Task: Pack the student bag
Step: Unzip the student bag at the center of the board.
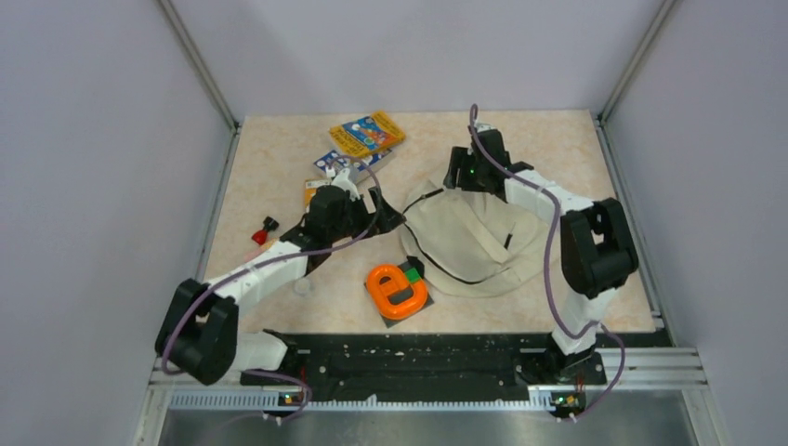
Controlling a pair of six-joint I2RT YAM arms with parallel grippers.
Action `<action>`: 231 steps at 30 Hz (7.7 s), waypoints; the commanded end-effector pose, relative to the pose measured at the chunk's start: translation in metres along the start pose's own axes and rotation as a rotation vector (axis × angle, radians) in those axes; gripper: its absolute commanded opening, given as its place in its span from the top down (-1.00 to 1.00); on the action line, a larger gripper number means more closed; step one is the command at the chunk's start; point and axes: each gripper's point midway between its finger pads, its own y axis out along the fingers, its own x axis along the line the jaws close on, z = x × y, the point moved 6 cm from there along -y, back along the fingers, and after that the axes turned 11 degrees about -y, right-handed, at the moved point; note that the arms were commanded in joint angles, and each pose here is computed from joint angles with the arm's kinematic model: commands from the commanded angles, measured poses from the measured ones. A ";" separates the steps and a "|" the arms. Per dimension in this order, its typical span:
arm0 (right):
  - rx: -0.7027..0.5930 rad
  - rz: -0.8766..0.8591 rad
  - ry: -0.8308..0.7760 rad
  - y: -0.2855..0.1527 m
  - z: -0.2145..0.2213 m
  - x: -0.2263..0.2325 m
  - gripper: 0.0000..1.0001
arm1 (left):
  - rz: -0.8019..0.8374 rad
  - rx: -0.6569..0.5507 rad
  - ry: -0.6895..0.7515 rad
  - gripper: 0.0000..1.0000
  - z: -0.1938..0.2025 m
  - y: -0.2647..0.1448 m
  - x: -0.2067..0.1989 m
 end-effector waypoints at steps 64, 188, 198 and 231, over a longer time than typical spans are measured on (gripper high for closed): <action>0.045 -0.431 -0.068 0.037 -0.011 0.036 1.00 | 0.029 0.215 -0.212 1.00 0.042 0.093 0.025; 0.095 -0.642 -0.186 -0.080 0.101 0.107 1.00 | -0.184 0.269 0.133 -0.09 0.043 0.103 0.012; 0.136 -0.667 -0.254 -0.087 0.116 0.124 1.00 | -0.152 0.256 0.136 0.80 0.039 0.110 0.005; 0.045 -0.367 -0.241 -0.139 0.111 0.095 0.31 | 0.101 0.210 0.285 1.00 -0.021 0.130 -0.031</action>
